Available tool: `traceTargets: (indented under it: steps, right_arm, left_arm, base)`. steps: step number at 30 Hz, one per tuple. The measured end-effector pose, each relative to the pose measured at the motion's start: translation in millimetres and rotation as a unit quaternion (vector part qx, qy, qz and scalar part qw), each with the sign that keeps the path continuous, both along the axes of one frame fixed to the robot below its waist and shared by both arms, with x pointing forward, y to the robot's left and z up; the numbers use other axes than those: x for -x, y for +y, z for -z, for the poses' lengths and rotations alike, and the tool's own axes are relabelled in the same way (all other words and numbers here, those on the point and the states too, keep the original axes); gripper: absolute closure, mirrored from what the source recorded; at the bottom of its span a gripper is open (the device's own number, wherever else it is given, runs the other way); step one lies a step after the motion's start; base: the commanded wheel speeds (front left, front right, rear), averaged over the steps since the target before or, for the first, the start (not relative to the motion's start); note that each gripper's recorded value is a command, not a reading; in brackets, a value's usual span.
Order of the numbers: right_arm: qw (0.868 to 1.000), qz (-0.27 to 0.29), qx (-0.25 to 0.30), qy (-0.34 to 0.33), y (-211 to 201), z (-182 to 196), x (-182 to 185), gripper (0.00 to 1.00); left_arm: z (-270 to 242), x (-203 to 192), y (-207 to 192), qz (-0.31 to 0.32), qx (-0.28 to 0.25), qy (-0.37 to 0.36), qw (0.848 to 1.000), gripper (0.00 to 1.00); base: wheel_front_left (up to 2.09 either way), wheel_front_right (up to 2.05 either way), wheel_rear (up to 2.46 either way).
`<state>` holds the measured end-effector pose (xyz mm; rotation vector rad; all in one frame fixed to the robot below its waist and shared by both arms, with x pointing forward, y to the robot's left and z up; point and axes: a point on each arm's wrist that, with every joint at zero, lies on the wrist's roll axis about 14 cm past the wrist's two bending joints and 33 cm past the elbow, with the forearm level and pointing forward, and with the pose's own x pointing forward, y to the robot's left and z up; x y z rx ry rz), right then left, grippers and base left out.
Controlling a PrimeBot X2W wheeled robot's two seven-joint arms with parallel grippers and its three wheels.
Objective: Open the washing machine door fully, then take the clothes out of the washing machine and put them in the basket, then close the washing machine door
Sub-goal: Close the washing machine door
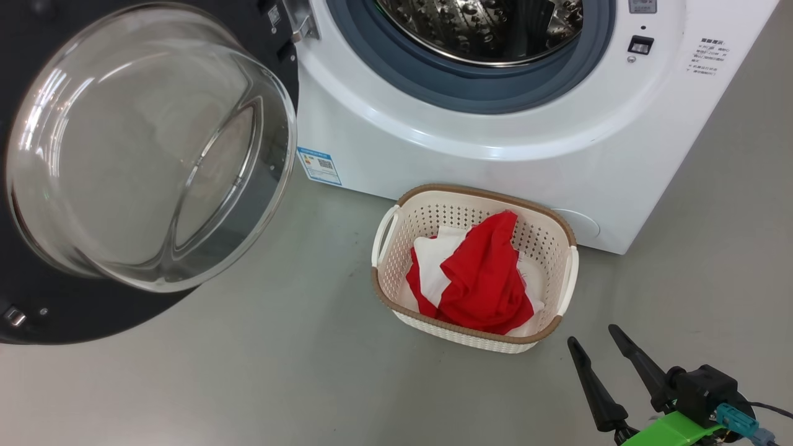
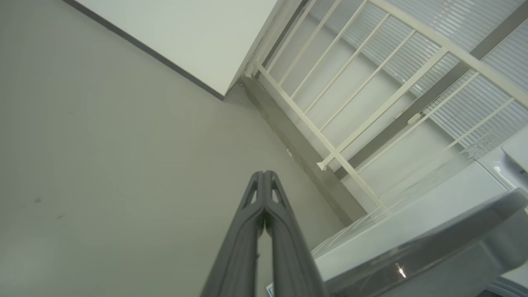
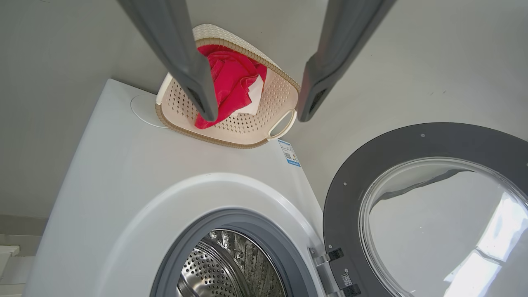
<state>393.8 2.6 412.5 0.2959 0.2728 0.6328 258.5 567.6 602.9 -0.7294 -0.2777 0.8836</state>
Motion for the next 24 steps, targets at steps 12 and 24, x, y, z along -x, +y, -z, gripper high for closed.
traceTargets:
  steps: [12,24]
  right_arm:
    - [1.000,-0.001,0.000,0.003,0,2,0,0.00]
    - [1.000,0.015,-0.002,-0.011,-7,-9,-2,0.00]
  left_arm:
    - [44,-28,-37,0.134,0.117,0.078,0.981,1.00]
    - [37,-39,-80,0.258,0.121,0.089,0.954,1.00]
  base:
    - [0.00,0.00,0.00]
    - [0.00,0.00,0.00]
